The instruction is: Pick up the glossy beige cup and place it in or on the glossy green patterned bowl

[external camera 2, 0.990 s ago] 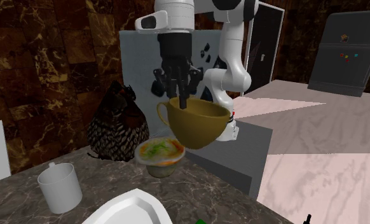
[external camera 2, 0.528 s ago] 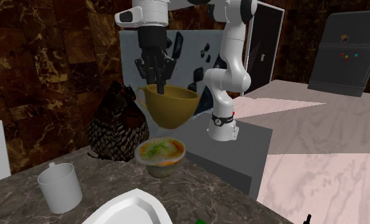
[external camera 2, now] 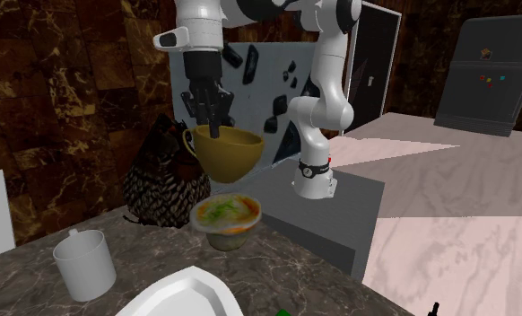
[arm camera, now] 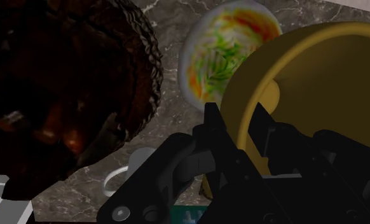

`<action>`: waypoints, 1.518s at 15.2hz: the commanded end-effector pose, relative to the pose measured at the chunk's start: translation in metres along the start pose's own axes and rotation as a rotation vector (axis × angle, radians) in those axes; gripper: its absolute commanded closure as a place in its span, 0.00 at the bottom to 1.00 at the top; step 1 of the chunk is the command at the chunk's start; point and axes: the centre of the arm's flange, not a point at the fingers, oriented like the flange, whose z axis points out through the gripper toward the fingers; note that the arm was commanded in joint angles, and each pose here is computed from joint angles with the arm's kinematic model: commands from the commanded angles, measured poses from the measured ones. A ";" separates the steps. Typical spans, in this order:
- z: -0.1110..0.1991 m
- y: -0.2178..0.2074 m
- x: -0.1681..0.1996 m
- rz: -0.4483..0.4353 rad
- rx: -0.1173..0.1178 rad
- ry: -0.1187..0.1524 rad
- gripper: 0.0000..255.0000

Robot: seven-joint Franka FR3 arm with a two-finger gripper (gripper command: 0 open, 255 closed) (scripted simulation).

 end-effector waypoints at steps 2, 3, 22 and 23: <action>0.016 0.001 -0.001 0.000 0.000 0.002 1.00; 0.021 0.001 -0.001 0.000 0.000 0.002 1.00; 0.078 0.005 -0.005 0.000 0.000 0.002 1.00; 0.078 0.005 -0.005 0.000 0.000 0.002 0.00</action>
